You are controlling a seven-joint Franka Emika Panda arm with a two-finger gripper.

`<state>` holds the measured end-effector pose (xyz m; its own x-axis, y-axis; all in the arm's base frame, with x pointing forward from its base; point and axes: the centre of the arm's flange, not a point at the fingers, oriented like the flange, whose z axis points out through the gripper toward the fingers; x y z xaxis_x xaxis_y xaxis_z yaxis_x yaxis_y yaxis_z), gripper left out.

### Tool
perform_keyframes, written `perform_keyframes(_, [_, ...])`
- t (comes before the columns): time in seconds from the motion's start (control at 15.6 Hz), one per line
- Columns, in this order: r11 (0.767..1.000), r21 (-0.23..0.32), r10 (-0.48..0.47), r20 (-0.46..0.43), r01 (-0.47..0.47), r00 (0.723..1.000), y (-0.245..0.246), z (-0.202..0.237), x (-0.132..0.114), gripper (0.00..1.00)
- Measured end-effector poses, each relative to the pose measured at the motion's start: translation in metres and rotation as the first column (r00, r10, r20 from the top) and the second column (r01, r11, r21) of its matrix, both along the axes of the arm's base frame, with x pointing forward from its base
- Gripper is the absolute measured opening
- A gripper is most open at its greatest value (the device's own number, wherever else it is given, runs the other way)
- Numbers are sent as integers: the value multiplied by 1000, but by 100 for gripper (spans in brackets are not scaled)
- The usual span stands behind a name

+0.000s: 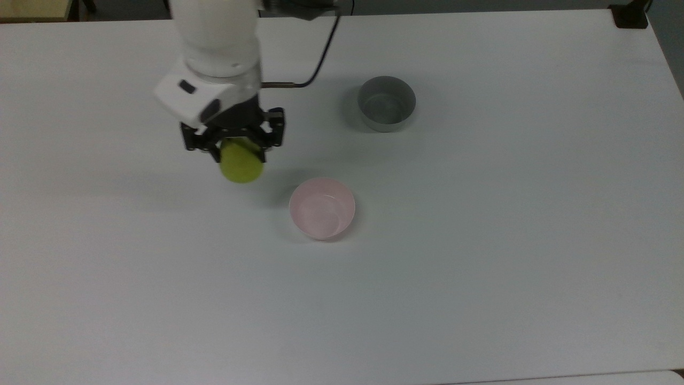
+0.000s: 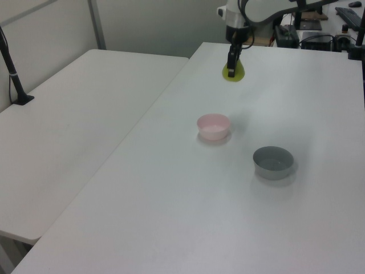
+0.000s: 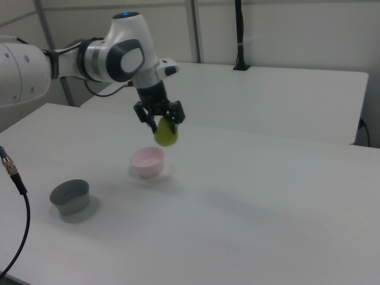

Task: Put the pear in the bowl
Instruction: 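Carry the held pear over to the pink bowl, then lower the pear into the pink bowl and open the gripper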

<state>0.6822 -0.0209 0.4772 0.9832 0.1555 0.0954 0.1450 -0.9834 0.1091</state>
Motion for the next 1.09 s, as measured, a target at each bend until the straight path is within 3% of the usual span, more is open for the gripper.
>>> perform_keyframes(0.32, [1000,5,21,15,-21,1000,77,-11,3,70])
perform_keyframes(0.64, [1000,-3,24,15,-24,1000,87,-33,11,70])
perform_keyframes(1.09, [999,-22,28,5,-28,1000,126,-102,24,70])
